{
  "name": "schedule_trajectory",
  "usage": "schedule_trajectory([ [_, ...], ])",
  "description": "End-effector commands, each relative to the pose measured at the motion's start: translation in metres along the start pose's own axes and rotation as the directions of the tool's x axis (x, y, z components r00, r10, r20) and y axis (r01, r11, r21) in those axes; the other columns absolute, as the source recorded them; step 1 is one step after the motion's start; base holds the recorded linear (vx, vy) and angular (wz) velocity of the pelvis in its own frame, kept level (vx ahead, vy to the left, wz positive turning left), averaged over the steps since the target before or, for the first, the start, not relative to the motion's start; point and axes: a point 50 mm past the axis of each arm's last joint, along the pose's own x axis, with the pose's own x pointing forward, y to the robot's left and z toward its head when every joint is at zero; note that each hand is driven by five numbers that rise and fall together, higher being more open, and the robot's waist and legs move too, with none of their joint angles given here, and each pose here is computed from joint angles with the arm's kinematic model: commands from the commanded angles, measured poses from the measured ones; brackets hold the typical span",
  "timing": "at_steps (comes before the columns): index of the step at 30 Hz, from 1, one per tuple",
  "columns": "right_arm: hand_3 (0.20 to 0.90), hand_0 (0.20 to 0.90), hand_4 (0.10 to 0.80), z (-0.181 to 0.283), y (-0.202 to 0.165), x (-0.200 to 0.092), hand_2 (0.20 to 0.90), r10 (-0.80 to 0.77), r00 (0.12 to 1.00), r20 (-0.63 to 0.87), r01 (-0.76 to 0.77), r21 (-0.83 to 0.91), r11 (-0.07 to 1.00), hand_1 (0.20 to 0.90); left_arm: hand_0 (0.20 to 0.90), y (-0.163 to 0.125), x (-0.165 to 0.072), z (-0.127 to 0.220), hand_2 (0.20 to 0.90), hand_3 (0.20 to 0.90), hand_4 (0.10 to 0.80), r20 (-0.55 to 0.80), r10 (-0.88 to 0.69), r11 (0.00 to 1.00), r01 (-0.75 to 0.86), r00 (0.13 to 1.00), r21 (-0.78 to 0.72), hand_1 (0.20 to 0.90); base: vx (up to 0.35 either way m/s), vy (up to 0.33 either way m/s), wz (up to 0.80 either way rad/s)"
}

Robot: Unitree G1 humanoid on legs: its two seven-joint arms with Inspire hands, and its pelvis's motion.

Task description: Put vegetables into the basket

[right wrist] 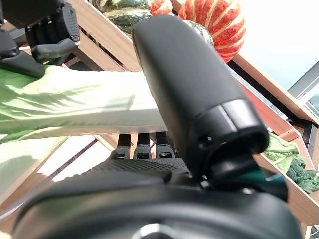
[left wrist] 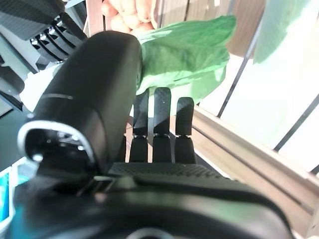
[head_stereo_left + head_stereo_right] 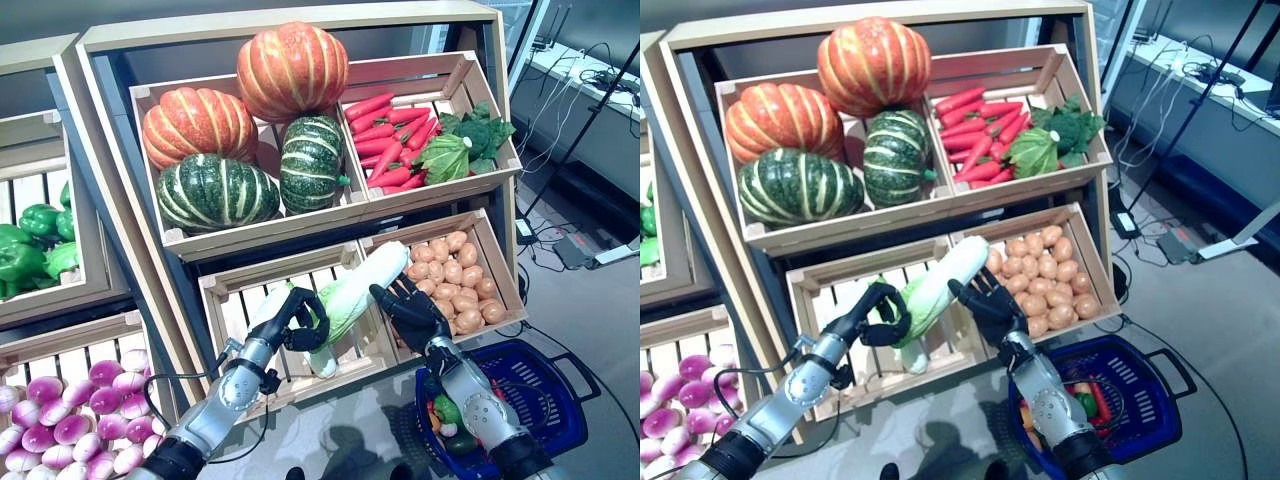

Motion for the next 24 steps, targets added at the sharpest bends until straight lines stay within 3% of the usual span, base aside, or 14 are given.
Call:
schedule_trajectory([
  [1, 0.900, 0.900, 0.800, 0.039, 0.036, 0.010, 0.900, 0.218, 0.947, 0.235, -0.227, 0.012, 0.974, 0.900, 0.300, 0.053, 0.026, 0.053, 0.300, 0.300, 0.400, 0.314, 0.170, 0.978, -0.200, 0.934, 0.066, 0.300, 0.000, 0.000, 0.00],
  [24, 0.900, 0.900, 0.800, 0.050, 0.067, 0.019, 0.900, 0.365, 0.883, 0.296, -0.404, 0.083, 0.911, 0.900, 0.300, 0.028, 0.025, 0.084, 0.300, 0.300, 0.400, 0.483, -0.078, 0.982, -0.018, 0.872, 0.190, 0.300, 0.000, 0.000, 0.00],
])
